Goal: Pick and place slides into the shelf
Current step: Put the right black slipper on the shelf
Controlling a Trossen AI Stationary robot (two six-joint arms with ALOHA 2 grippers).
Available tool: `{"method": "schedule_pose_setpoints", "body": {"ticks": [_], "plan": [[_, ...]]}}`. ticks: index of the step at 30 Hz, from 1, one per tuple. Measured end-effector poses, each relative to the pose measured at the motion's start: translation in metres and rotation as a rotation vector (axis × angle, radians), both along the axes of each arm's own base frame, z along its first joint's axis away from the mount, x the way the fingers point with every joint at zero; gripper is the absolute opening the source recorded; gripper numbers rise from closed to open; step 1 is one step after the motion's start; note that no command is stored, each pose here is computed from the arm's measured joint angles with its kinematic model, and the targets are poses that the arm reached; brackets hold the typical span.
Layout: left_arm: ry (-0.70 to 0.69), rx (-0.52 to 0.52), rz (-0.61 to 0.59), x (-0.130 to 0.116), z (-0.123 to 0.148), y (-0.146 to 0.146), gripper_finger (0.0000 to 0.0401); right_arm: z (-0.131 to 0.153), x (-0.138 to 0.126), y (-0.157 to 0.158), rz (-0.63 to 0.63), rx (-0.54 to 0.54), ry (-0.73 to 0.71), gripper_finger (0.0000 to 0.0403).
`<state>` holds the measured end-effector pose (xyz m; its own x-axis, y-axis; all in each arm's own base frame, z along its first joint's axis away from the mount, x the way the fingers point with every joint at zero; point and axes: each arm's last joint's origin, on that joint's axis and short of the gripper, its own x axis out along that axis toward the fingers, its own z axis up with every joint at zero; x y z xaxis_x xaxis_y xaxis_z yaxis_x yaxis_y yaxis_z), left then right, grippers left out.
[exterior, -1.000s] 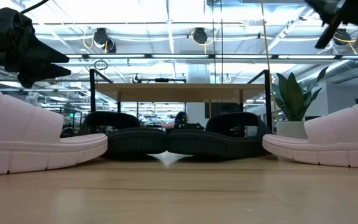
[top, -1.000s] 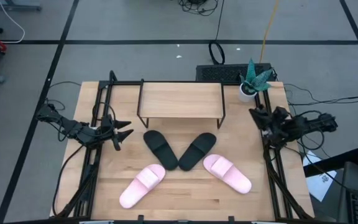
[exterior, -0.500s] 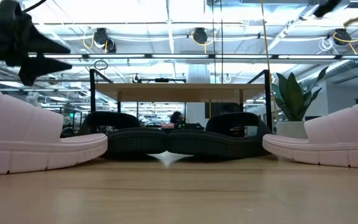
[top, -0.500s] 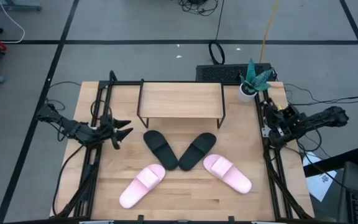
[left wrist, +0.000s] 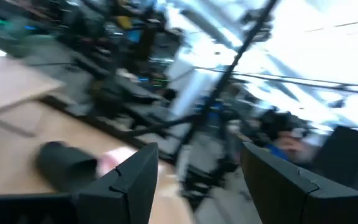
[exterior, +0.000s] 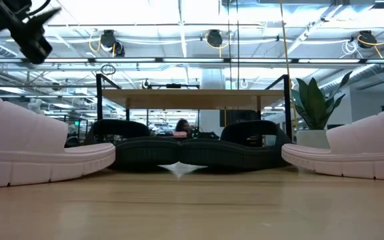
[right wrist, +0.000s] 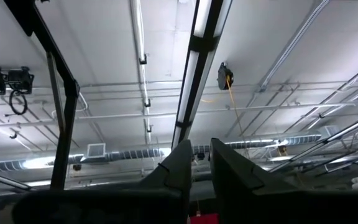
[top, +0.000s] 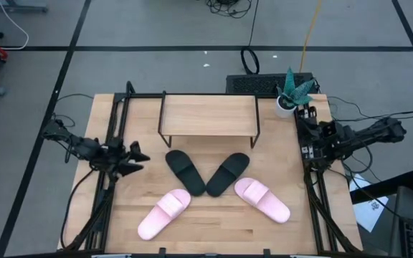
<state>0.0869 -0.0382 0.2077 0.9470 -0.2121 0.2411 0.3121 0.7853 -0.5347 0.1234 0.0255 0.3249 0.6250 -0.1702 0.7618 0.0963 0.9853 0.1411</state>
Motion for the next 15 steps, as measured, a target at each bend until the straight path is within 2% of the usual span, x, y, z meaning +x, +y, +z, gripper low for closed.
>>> {"method": "schedule_pose_setpoints", "body": {"ticks": [4,8,15], "plan": [[-0.04,-0.015,-0.088,-0.003,0.012,-0.003,0.0225,0.001,0.006,0.002,0.016,0.008,0.014,0.0047],[-0.038,0.004,-0.116,-0.002,0.03,-0.008,0.0225,0.002,0.009,0.003,0.023,0.012,0.019,0.0047],[0.089,0.098,-0.09,0.024,0.075,-0.035,0.0225,0.003,0.01,0.004,0.119,0.031,0.001,0.0047]]}}
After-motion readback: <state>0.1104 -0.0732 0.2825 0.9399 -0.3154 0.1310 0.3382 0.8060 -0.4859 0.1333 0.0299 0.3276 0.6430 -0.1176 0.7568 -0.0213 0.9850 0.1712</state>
